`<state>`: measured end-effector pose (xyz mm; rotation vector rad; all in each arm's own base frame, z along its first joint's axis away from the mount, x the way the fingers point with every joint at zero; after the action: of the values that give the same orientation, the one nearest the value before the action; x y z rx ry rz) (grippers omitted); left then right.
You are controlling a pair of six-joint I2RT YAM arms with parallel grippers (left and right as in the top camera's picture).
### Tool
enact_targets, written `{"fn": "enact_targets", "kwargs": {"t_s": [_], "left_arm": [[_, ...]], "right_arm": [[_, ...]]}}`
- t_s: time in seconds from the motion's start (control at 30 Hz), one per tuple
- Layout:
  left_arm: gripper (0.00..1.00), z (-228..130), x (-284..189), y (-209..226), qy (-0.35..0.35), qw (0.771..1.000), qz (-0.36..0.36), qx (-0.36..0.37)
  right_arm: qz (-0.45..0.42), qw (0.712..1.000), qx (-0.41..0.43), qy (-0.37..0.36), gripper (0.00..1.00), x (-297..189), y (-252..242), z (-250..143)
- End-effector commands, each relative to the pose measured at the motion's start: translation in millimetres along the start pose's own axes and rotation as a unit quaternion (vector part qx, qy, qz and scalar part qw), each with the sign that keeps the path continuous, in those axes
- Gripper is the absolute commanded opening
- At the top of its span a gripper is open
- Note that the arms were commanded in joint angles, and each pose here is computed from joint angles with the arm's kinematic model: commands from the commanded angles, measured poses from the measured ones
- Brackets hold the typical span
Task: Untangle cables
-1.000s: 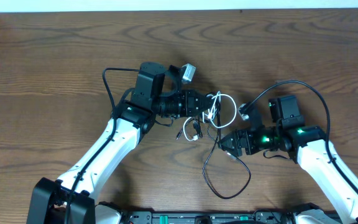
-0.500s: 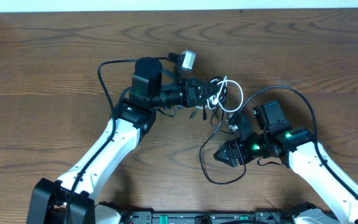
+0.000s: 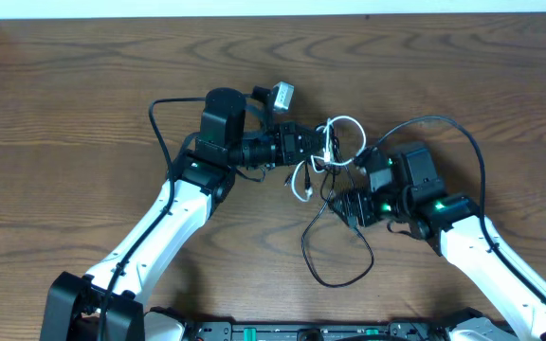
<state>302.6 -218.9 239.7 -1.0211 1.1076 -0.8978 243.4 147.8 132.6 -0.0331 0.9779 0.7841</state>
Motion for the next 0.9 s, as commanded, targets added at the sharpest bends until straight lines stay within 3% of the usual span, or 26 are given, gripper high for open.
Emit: {"fn": "enact_targets", "kwargs": {"t_s": [0.0, 0.07, 0.1, 0.13, 0.17, 0.33, 0.43, 0.5, 0.87], "left_arm": [[0.09, 2.0, -5.7, -14.5, -0.008, 1.0, -0.01, 0.025], [0.09, 2.0, -5.7, -14.4, -0.008, 1.0, -0.01, 0.025], [0.09, 2.0, -5.7, -14.4, -0.008, 1.0, -0.01, 0.025], [0.09, 1.9, -5.7, -14.4, -0.008, 1.0, -0.01, 0.025], [0.09, 1.9, -5.7, -14.3, -0.008, 1.0, -0.009, 0.025], [0.09, 0.0, -6.4, -8.4, -0.004, 0.999, 0.003, 0.041], [0.09, 0.7, -10.9, 2.2, -0.004, 0.999, 0.024, 0.036], [0.09, 4.8, -19.1, 11.8, -0.01, 0.999, 0.04, 0.027], [0.09, 20.0, -56.5, 45.5, -0.039, 0.995, 0.092, -0.001]], "right_arm": [[-0.058, 0.998, 0.019, -0.029, 0.66, 0.7, -12.3, 11.6], [-0.093, 0.994, 0.039, -0.03, 0.43, -0.5, -20.1, 11.3], [-0.123, 0.99, 0.066, -0.012, 0.12, -1.6, -26.4, 3.0], [-0.148, 0.985, 0.089, 0.003, 0.03, -3.1, -31.4, -4.3], [-0.183, 0.976, 0.116, 0.021, 0.01, -5.9, -37.9, -13.5], [-0.375, 0.896, 0.217, 0.094, 0.01, -35.1, -67.5, -58.8], [-0.446, 0.857, 0.227, 0.124, 0.19, -53.1, -76.8, -75.4], [-0.473, 0.839, 0.228, 0.141, 0.26, -63.0, -82.8, -83.0], [-0.521, 0.778, 0.318, 0.148, 0.4, -96.7, -118.2, -105.1]]}}
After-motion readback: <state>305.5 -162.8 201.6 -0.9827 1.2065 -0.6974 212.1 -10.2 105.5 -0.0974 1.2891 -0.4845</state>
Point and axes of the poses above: each gripper's point midway between its finger pads, its own x axis out along the fingers, its own y axis along the line the jaws close on, z = x × y, the point moved 6 cm from there along -x, back along the fingers, and after that the axes turned 15 degrees about -x, right-handed, at the moved point
